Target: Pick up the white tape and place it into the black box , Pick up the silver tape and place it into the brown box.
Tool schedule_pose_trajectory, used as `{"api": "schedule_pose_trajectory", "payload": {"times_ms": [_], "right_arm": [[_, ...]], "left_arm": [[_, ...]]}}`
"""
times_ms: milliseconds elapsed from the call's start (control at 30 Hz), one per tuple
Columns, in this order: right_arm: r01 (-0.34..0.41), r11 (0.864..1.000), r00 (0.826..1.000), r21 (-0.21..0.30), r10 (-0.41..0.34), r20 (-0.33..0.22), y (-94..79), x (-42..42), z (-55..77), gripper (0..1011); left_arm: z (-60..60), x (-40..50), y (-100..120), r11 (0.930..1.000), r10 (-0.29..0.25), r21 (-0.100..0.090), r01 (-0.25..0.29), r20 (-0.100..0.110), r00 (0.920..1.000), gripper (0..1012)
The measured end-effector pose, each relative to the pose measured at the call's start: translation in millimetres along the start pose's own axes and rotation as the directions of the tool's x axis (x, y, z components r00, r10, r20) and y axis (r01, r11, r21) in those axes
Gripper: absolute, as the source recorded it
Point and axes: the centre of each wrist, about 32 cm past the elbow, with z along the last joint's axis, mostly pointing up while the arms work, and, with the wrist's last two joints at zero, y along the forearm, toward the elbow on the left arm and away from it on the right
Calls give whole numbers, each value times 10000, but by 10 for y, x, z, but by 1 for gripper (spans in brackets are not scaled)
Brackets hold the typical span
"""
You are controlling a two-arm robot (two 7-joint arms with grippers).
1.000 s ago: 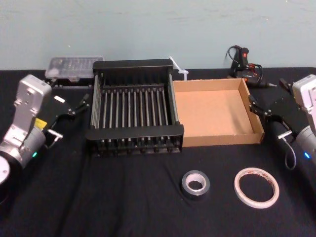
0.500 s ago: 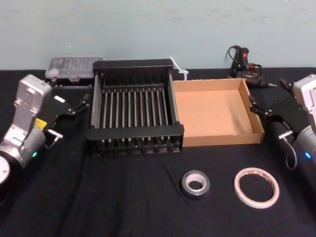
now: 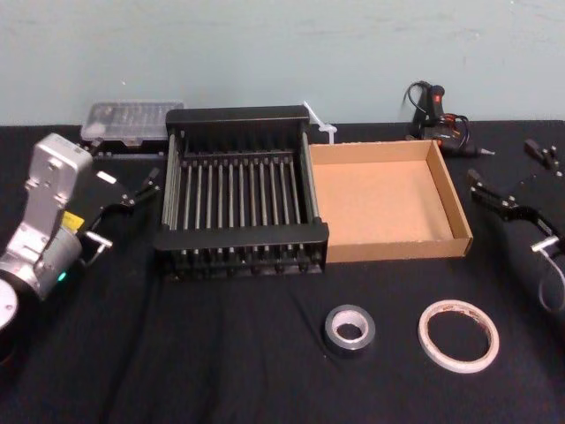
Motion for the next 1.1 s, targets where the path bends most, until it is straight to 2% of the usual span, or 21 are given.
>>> {"api": "schedule_pose_trajectory", "payload": {"times_ms": [233, 367, 400, 500, 767, 1100], "right_arm": [[-355, 9992, 9989, -160, 350, -316, -267, 66, 97, 1002], [-477, 9984, 9979, -312, 463, -448, -364, 76, 114, 1002], [-585, 9970, 9968, -515, 555, -573, -438, 65, 112, 1003], [-684, 9952, 9957, -698, 636, -677, -497, 55, 110, 1003], [-1306, 9787, 9865, -1581, 1124, -1187, -708, -14, 71, 1002], [-1976, 9553, 9741, -2201, 1661, -1535, -786, -58, 22, 1003]], "left_arm": [[0, 0, 0, 10000, 1, 0, -1, 0, 10000, 1001], [0, 0, 0, 10000, 1, 0, -1, 0, 10000, 1001], [0, 0, 0, 10000, 0, 0, 0, 0, 10000, 1001], [0, 0, 0, 10000, 0, 1, 0, 0, 10000, 1001], [0, 0, 0, 10000, 1, 0, -1, 0, 10000, 1001], [0, 0, 0, 10000, -1, 0, 1, 0, 10000, 1001]]}}
